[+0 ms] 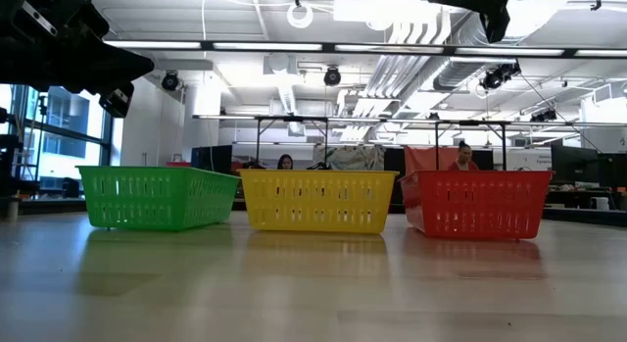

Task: Sort Halloween decoration
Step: Put the orange pumpkin toy into the red basket

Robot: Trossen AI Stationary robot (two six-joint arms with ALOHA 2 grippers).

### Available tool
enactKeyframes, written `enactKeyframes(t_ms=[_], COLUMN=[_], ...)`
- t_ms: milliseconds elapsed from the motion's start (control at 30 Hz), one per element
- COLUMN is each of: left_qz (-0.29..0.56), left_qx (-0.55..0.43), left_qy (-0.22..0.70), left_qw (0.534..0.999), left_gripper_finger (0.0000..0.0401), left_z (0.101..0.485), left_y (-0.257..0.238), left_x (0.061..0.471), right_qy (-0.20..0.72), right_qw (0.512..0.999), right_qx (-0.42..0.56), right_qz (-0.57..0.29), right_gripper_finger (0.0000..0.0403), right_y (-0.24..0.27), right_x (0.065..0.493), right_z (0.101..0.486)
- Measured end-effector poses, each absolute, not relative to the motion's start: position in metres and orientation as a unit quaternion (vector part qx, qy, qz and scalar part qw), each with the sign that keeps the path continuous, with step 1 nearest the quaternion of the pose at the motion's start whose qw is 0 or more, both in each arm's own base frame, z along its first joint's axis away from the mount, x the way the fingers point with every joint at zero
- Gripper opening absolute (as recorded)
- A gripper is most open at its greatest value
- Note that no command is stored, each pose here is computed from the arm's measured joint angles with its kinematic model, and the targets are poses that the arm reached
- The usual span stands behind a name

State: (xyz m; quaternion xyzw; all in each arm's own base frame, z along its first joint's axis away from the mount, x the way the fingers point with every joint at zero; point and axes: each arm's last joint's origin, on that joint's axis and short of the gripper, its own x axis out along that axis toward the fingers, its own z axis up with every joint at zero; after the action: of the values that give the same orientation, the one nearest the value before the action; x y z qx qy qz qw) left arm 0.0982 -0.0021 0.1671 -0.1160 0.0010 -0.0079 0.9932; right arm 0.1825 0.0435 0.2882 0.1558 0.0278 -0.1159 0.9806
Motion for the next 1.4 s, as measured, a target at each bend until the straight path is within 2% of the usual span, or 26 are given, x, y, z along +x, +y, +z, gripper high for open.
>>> enactKeyframes(t_ms=[267,567,833,1067,1233,1400], left_qz=[-0.008,-0.008,-0.008,-0.008,-0.008,-0.008], left_qx=[-0.116,-0.116,-0.116,-0.116,-0.116,-0.116], left_qy=[0.001,0.001,0.001,0.001,0.001,0.001], left_qw=[0.993,0.993,0.993,0.993,0.993,0.993], left_gripper_finger=[0.0003,0.0003,0.0003,0.0003,0.0003,0.0003], left_z=[0.167,0.167,0.167,0.167,0.167,0.167], left_y=[-0.002,-0.002,-0.002,-0.002,-0.002,-0.002], left_x=[0.098,0.098,0.098,0.098,0.098,0.098], right_qy=[0.062,0.309,0.44,0.513,0.532,0.536], right_qw=[0.98,0.925,0.87,0.816,0.785,0.77], right_qx=[0.146,0.154,0.163,0.196,0.242,0.273], right_qz=[-0.121,-0.158,-0.155,-0.18,-0.205,-0.214], right_gripper_finger=[0.0081,0.0081,0.0081,0.0081,0.0082,0.0126], right_y=[0.044,0.035,0.035,0.029,0.022,0.019], right_x=[0.182,0.191,0.225,0.246,0.254,0.256], right_z=[0.284,0.277,0.231,0.191,0.175,0.172])
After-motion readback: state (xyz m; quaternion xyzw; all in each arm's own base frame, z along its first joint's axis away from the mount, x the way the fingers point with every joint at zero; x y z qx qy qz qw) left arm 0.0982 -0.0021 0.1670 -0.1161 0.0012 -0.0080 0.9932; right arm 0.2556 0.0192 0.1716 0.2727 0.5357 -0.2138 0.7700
